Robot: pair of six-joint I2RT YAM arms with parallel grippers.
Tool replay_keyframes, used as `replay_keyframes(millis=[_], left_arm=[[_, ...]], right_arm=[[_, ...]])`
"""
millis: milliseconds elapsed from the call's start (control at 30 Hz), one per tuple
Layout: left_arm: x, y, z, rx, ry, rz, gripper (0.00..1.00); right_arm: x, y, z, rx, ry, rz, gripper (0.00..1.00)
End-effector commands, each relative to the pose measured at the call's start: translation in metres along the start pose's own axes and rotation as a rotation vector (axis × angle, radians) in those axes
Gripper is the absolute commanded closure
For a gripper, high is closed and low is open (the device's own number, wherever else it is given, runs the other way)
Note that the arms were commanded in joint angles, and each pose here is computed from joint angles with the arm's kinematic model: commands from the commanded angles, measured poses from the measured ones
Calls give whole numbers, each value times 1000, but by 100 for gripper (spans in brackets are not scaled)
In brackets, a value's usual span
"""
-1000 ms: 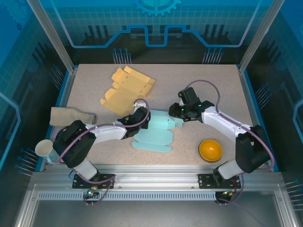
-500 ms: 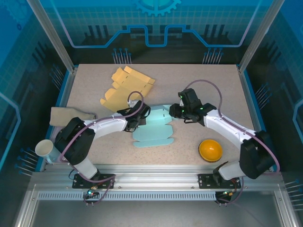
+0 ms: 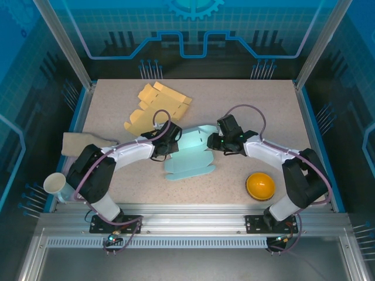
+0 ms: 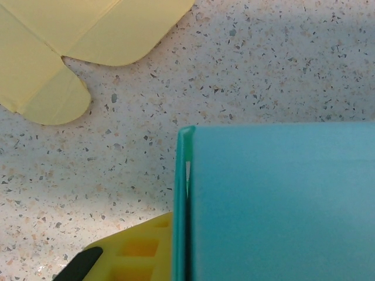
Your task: Fold the paper box
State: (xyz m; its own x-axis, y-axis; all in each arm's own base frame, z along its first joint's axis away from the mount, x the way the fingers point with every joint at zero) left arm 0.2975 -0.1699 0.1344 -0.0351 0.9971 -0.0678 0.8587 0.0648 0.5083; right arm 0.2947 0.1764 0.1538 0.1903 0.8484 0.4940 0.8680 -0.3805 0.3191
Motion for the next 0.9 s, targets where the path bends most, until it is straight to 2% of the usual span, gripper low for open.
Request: replay_keyframes(millis=[0, 333, 733, 867], left_arm=[[-1, 2, -4, 21, -32, -25, 85], [-3, 2, -3, 24, -51, -33, 85], [-8, 5, -3, 12, -104, -70, 86], [-6, 5, -1, 14, -72, -47, 86]], right_arm=[[5, -4, 8, 16, 28, 7, 69], [32, -5, 5, 5, 166, -73, 73], [42, -30, 33, 99, 117, -99, 74], [41, -29, 28, 82, 112, -102, 73]])
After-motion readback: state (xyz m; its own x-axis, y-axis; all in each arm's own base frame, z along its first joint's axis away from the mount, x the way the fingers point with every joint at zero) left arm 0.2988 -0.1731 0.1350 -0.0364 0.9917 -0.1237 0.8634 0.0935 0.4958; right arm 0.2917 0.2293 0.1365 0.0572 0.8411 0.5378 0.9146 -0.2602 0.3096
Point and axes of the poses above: each hand's point on the last joint's axis, 136 mm out from that joint toward the fingers, its own z axis out along the fingers, its own x axis along the line the jaws close on, y = z × x, the point moved 9 cm from there along -z, back along the fingers, and after that the axes turned 13 degrees about z, right-handed, at the moved point
